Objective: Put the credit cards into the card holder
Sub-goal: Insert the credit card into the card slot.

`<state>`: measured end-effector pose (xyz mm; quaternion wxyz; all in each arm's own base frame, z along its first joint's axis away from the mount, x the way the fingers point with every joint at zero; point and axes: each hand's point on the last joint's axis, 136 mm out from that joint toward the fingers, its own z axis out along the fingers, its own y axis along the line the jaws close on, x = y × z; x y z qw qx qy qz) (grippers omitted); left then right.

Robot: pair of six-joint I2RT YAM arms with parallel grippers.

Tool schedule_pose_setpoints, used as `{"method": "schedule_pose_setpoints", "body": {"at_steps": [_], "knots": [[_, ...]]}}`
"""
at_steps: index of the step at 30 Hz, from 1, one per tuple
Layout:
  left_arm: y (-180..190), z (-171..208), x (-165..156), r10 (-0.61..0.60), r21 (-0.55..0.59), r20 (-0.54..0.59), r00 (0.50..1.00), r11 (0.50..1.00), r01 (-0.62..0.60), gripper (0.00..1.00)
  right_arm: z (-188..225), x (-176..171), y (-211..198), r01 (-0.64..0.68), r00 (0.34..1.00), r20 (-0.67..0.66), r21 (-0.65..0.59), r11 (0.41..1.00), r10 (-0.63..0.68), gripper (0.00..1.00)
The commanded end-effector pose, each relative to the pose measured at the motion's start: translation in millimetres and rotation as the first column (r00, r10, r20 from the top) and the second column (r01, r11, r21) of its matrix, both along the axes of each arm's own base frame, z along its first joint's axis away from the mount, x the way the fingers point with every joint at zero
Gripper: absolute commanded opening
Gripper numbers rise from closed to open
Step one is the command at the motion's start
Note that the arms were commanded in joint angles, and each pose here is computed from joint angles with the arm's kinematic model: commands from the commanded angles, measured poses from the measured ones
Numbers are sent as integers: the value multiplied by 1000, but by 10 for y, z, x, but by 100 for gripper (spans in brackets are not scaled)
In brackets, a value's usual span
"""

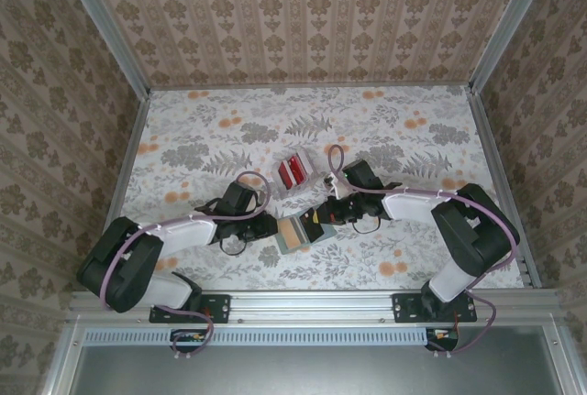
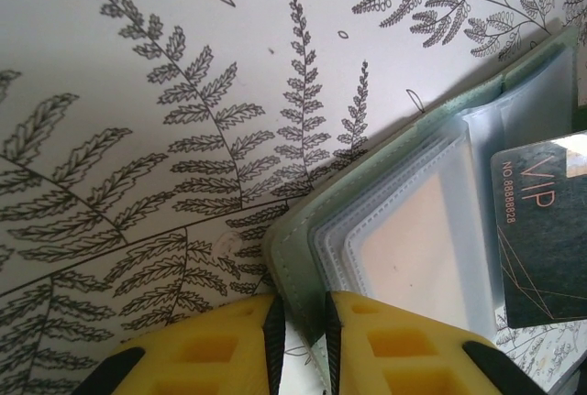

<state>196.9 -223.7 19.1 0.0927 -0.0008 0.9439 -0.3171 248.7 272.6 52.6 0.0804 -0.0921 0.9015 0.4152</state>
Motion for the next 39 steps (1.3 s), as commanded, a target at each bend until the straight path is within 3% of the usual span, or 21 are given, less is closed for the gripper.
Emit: {"method": "schedule_pose_setpoints", "body": {"at_steps": [1,11,39], "knots": [[-22,-34,60,1,11,15,1000,1000,-1,22,83,30,102,-22,1000,0,39,999,22,3],[-10,-52,52,3,14,15,1000,1000,-3,21,130,2,198,-43,999,-11,52,998,44,3],[-30,-45,67,0,7,18,1000,1000,0,19,-193,-21,203,-9,998,-55,-61,998,6,3]]}}
